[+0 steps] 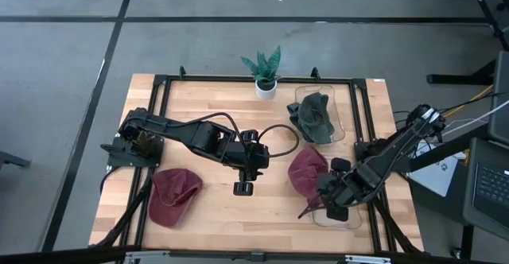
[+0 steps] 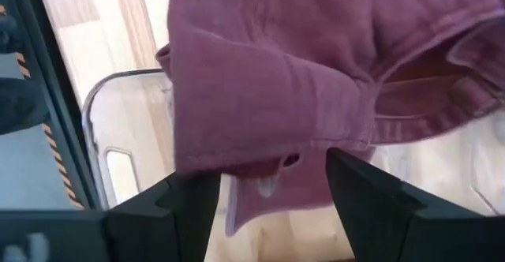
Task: Pick & Place hat
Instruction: Put the top red cap into the bottom transparent bin
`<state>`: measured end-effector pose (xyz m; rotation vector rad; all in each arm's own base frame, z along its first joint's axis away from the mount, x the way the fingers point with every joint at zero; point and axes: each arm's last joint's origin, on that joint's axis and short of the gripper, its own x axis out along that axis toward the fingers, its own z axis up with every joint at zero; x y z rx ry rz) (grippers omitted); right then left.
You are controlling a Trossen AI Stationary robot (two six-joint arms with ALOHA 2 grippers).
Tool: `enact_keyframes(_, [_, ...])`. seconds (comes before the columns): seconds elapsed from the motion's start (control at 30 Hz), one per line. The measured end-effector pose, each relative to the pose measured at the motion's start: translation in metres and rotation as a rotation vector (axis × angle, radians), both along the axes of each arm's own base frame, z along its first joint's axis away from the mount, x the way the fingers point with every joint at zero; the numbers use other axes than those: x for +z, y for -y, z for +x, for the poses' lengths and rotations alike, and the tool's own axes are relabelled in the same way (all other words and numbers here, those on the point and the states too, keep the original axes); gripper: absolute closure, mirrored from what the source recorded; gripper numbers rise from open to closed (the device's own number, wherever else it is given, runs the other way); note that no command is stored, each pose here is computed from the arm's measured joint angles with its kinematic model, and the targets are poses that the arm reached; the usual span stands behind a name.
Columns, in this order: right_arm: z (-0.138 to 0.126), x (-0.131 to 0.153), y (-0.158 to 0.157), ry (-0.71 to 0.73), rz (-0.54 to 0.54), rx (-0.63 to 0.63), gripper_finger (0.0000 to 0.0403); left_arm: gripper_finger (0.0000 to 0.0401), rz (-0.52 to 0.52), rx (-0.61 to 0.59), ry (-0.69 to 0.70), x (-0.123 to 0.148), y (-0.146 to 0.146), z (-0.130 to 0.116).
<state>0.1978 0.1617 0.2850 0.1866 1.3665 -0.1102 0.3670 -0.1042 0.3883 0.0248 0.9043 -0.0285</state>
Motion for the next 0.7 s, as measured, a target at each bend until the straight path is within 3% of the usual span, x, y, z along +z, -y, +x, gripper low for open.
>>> enact_keyframes(0.27, [0.000,-0.017,0.002,0.017,-0.034,-0.049,0.0189,0.0262,0.012,-0.013,0.000,0.000,-0.001,0.000])
enact_keyframes(0.37, [0.001,-0.017,0.001,0.021,-0.027,-0.060,0.0236,0.0262,0.014,-0.014,0.000,0.000,-0.001,0.000])
enact_keyframes(0.57, [0.001,-0.017,-0.001,0.005,0.024,-0.078,0.0381,0.0262,0.018,-0.018,0.000,0.000,-0.001,0.000])
enact_keyframes(0.7, [0.001,-0.010,-0.001,0.001,0.041,-0.127,0.0378,0.0262,0.019,-0.018,0.001,0.000,-0.001,0.000])
